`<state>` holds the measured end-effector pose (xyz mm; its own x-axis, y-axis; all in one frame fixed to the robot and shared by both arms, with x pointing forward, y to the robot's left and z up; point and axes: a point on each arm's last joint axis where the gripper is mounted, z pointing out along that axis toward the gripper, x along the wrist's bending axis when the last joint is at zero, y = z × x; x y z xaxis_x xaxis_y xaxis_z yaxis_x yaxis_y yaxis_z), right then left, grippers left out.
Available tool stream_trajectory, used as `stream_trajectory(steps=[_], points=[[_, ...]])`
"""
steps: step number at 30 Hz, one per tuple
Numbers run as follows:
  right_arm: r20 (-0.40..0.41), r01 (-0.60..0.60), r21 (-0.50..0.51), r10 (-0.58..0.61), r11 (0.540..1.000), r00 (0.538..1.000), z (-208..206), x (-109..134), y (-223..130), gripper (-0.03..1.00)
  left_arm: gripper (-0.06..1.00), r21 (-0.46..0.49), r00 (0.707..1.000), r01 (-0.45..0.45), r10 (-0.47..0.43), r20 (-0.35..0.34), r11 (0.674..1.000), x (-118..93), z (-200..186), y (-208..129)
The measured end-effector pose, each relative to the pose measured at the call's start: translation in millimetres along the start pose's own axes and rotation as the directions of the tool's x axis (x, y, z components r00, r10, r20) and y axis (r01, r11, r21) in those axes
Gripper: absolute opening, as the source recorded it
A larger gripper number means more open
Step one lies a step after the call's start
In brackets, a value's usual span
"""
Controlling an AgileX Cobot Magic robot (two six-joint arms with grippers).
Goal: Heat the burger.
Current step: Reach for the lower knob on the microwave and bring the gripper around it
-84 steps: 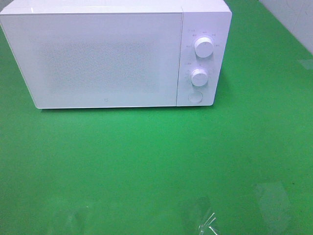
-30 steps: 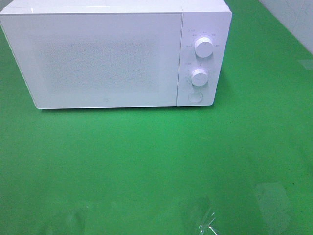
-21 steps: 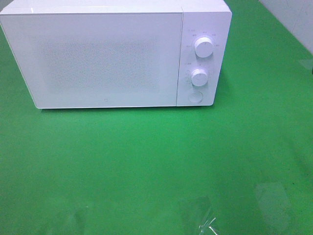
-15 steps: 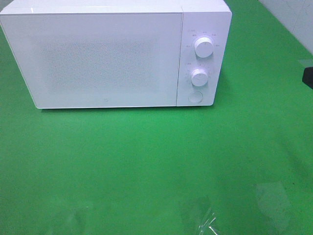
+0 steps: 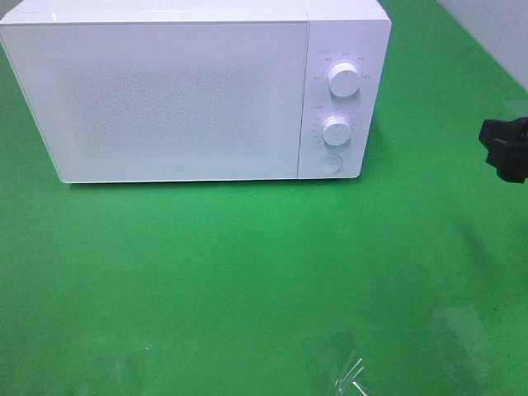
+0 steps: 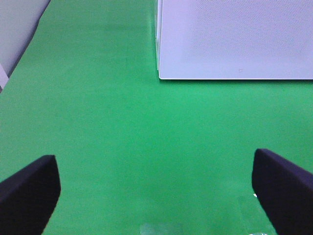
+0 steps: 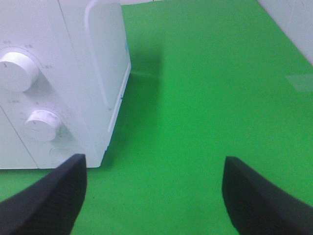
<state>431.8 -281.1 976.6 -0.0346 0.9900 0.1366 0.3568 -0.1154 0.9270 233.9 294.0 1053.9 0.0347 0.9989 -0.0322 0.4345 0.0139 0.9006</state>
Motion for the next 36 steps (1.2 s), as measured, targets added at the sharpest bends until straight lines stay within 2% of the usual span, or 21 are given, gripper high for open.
stream_trajectory(steps=[6, 10, 13, 15, 18, 19, 23, 31, 36], points=[[-0.021, 0.031, -0.009, -0.031, 0.999, 0.999, 10.3, 12.1, -13.7, 0.74, 0.99, 0.0, 1.0, 0.0, 0.0, 0.0, 1.0, 0.0, 0.0, 0.0], [-0.043, 0.109, -0.047, -0.111, 0.993, 0.993, 19.3, 38.6, -26.2, 0.74, 0.99, 0.0, 1.0, 0.0, 0.0, 0.0, 1.0, 0.0, 0.0, 0.0], [-0.037, 0.114, -0.054, -0.116, 0.992, 0.993, 20.2, 42.7, -28.6, 0.74, 0.99, 0.0, 1.0, 0.0, 0.0, 0.0, 1.0, 0.0, 0.0, 0.0], [0.006, 0.114, -0.082, -0.114, 0.99, 0.994, 22.3, 54.5, -37.5, 0.74, 0.99, 0.0, 1.0, 0.0, 0.0, 0.0, 1.0, 0.0, 0.0, 0.0], [0.038, 0.094, -0.091, -0.091, 0.991, 0.995, 21.7, 59.2, -42.1, 0.74, 0.99, 0.0, 1.0, 0.0, 0.0, 0.0, 1.0, 0.0, 0.0, 0.0], [0.073, 0.081, -0.094, -0.074, 0.992, 0.995, 21.0, 63.2, -47.4, 0.74, 0.99, 0.0, 1.0, 0.0, 0.0, 0.0, 1.0, 0.0, 0.0, 0.0], [0.1, 0.068, -0.109, -0.057, 0.992, 0.993, 22.6, 72.1, -49.9, 0.74, 0.99, 0.0, 1.0, 0.0, 0.0, 0.0, 1.0, 0.0, 0.0, 0.0], [0.034, 0.08, -0.125, -0.077, 0.989, 0.996, 34.7, 112.7, -52.4, 0.74, 0.99, 0.0, 1.0, 0.0, 0.0, 0.0, 1.0, 0.0, 0.0, 0.0], [0.025, 0.088, -0.131, -0.085, 0.988, 0.996, 41.5, 122.6, -51.9, 0.74, 0.99, 0.0, 1.0, 0.0, 0.0, 0.0, 1.0, 0.0, 0.0, 0.0]])
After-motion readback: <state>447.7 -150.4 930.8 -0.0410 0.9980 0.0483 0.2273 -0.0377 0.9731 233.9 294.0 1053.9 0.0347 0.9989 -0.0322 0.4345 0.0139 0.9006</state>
